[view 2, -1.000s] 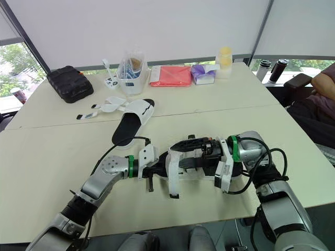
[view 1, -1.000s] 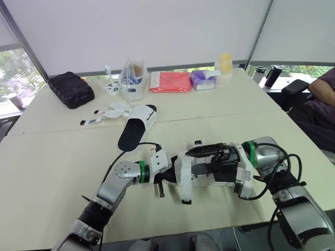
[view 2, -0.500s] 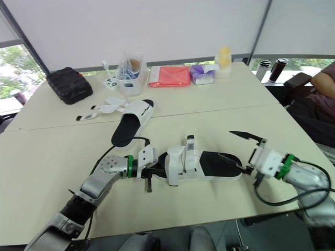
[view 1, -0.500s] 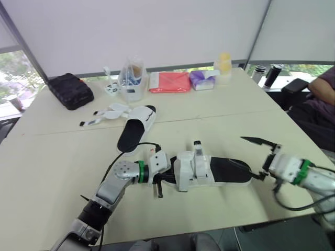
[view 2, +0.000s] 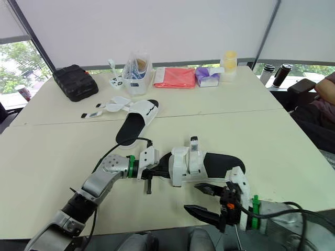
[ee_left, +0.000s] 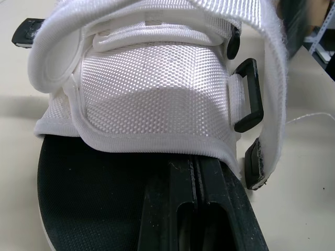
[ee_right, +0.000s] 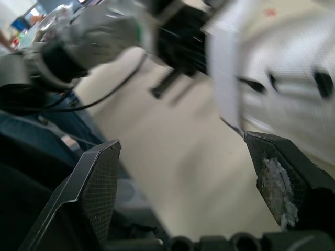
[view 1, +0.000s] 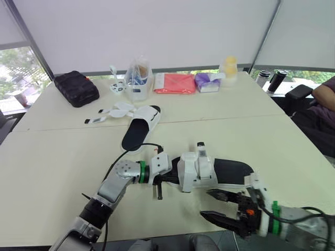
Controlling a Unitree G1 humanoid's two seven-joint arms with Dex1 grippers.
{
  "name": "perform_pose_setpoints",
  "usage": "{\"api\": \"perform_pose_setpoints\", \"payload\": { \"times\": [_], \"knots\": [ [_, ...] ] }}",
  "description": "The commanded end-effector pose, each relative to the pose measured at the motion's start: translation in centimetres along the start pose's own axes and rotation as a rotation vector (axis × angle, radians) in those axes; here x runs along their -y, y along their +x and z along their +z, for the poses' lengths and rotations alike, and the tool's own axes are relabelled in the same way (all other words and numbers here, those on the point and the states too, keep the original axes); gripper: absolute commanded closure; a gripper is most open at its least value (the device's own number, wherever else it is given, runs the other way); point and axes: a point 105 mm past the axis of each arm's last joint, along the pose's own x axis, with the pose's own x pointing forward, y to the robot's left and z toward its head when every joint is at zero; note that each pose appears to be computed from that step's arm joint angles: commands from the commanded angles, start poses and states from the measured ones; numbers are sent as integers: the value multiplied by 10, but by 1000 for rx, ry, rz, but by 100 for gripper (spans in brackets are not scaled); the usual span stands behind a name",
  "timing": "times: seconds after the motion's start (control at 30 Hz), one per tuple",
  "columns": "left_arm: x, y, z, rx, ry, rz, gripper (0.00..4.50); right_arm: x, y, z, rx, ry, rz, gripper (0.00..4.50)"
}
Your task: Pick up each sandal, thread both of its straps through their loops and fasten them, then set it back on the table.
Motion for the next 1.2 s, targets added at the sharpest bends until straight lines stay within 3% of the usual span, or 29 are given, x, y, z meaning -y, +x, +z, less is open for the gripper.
{"api": "perform_pose_setpoints", "payload": {
  "times": [0.03,0.33,0.73,0.83,1.03,1.2],
  "knots": [
    [10,4,-21,-77,-46,-41,450,8,5,-1,-13,-9,-3,44],
    [8,5,-21,-69,-57,-14,450,11,23,-9,-26,8,57,44],
    [8,3,-23,-71,-67,0,450,5,44,9,54,27,122,44],
    [8,3,-23,-70,-68,1,450,5,46,9,68,49,118,123],
    [8,5,-22,-70,-68,-1,450,11,45,15,103,109,89,437],
    [7,6,-22,-68,-71,0,450,12,43,13,71,112,82,446]
  ]
}}
